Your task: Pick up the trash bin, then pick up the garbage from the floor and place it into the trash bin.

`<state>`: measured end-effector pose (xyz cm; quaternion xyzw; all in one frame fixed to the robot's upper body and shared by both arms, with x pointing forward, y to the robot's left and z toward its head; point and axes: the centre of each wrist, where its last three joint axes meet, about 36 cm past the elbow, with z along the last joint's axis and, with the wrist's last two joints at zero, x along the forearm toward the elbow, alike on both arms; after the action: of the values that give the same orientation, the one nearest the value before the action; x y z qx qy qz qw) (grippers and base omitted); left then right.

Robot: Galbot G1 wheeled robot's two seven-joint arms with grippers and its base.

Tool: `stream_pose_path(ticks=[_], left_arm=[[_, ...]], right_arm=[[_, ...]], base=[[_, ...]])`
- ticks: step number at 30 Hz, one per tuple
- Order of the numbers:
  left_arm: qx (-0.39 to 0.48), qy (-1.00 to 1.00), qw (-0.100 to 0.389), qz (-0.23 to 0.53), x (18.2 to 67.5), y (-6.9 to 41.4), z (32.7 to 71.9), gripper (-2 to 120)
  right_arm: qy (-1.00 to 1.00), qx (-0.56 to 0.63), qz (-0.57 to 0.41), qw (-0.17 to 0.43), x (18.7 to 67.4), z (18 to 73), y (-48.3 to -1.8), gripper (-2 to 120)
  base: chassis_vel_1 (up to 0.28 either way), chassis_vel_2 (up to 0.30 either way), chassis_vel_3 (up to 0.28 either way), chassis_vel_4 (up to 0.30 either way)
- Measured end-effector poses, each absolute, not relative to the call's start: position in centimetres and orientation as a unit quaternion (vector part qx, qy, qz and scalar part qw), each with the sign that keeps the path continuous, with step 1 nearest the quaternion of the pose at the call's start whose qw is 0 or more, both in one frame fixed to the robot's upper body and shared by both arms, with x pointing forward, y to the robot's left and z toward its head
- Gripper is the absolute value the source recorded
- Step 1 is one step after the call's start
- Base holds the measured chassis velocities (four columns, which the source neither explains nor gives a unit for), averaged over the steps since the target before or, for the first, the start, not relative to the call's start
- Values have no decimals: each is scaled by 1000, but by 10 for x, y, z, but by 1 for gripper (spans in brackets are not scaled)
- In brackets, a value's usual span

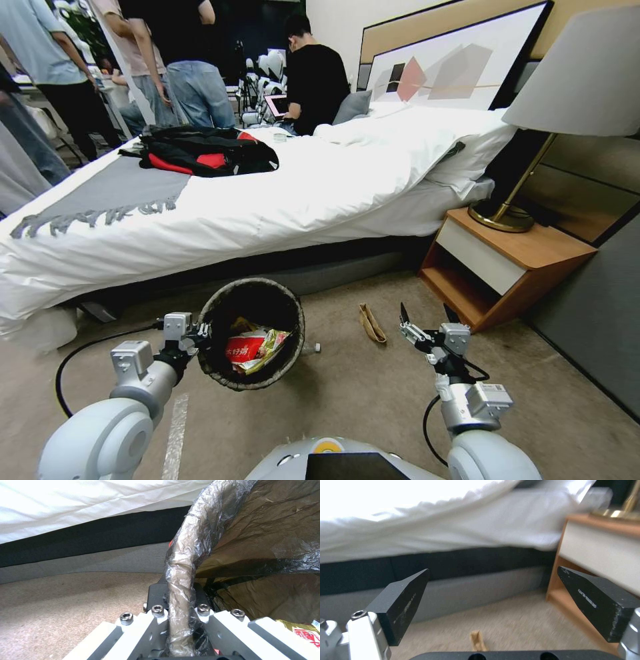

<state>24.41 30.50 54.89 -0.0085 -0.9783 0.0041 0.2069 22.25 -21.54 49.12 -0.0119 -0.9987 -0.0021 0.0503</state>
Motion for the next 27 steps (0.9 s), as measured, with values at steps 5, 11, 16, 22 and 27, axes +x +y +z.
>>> stream_pose_path(ticks=[5, 11, 16, 22, 27], left_arm=[[-11, -978, 207, -7, 245, 307, 551, 1], [-19, -978, 208, -9, 246, 306, 551, 1], [-21, -977, 211, -10, 245, 306, 551, 1], [-22, -977, 211, -10, 245, 306, 551, 1], [-22, -977, 211, -10, 245, 306, 551, 1]], right_arm=[[-996, -8, -25, 84, 241, 481, -222, 100], [-994, -4, -36, 103, 248, 472, -224, 100], [-992, 1, -48, 119, 252, 464, -224, 100], [-990, 7, -49, 128, 255, 457, -223, 100], [-988, 15, -68, 140, 266, 453, -224, 100]], base=[[0, 0, 0, 0], [0, 0, 0, 0], [0, 0, 0, 0], [0, 0, 0, 0], [0, 0, 0, 0]])
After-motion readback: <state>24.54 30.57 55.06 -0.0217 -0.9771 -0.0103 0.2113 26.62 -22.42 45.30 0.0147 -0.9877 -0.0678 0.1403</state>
